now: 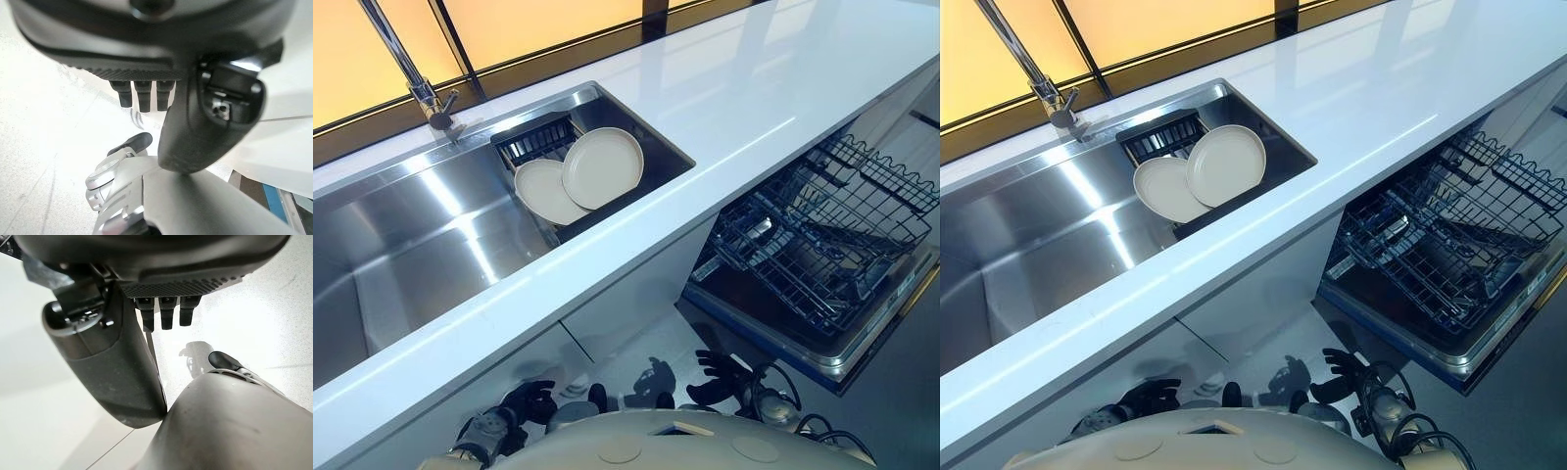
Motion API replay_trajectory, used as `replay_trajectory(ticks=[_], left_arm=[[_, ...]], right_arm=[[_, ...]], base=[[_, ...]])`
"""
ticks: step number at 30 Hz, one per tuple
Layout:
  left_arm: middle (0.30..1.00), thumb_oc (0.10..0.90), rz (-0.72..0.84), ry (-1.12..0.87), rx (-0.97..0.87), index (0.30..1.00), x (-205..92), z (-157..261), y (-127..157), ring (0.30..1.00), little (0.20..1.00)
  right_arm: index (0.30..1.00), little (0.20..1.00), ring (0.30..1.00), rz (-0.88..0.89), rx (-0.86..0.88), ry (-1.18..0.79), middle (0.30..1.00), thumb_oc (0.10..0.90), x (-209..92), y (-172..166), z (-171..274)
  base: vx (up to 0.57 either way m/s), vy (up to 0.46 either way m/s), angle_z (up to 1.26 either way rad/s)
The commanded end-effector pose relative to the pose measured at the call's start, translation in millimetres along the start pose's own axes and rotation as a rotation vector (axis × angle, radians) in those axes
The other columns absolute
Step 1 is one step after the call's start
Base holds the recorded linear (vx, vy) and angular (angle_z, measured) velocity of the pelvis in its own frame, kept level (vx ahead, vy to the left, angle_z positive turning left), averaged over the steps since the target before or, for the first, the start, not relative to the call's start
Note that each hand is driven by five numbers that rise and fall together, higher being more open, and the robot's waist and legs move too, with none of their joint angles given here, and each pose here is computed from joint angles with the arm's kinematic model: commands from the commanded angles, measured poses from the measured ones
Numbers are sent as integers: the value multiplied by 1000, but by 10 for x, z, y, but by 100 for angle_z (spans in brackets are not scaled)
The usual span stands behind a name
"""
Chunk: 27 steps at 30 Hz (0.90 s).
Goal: Pick up plates and place into dishwasher.
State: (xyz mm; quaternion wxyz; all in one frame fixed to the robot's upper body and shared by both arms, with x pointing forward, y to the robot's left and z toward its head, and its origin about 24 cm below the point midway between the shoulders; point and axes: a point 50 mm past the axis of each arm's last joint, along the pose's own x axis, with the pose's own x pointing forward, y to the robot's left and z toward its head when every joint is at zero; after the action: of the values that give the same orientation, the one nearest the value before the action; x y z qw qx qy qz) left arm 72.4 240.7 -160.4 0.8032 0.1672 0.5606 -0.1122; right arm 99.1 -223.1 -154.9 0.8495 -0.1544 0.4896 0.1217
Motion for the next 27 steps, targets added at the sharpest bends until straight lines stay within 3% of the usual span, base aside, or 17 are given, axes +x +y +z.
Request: replay_trajectory(ticks=[1,6,10,12,14,18,20,24,27], left_arm=[[900,800,-58,-124,-12,900,88,383,-108,900,900],[900,800,-59,-177,-89,900,85,468,-67,900,900],[900,800,-133,-330,-166,900,66,732,-41,900,900],[900,800,-183,-435,-119,900,34,916,-50,900,900],[900,800,-200,-520,-33,900,-3,1063,-66,900,900],[900,800,-205,-831,577,900,-250,1713,-242,900,900],[900,800,-236,-952,778,900,-446,2033,-319,900,900],[900,800,-368,-1247,955,900,-1082,2621,-381,900,900],[900,800,-351,-1465,1052,900,-1564,2890,-433,900,900]], right_arm=[[900,900,900,8,-25,-44,900,800,53,-60,171],[900,900,900,10,-31,-40,900,800,53,-88,183],[900,900,900,16,-35,-40,900,800,55,-130,214],[900,900,900,18,-39,-42,900,800,54,-163,236],[900,900,900,19,-42,-43,900,800,52,-191,250],[900,900,900,25,-67,-52,900,800,54,-314,367],[900,900,900,27,-85,-60,900,800,53,-368,444],[900,900,900,25,-104,-77,900,800,56,-418,586],[900,900,900,33,-107,-80,900,800,65,-396,663]], base=[[0,0,0],[0,0,0],[0,0,0],[0,0,0],[-7,-1,2],[-38,3,6],[-56,12,1],[-36,5,0],[0,0,0]])
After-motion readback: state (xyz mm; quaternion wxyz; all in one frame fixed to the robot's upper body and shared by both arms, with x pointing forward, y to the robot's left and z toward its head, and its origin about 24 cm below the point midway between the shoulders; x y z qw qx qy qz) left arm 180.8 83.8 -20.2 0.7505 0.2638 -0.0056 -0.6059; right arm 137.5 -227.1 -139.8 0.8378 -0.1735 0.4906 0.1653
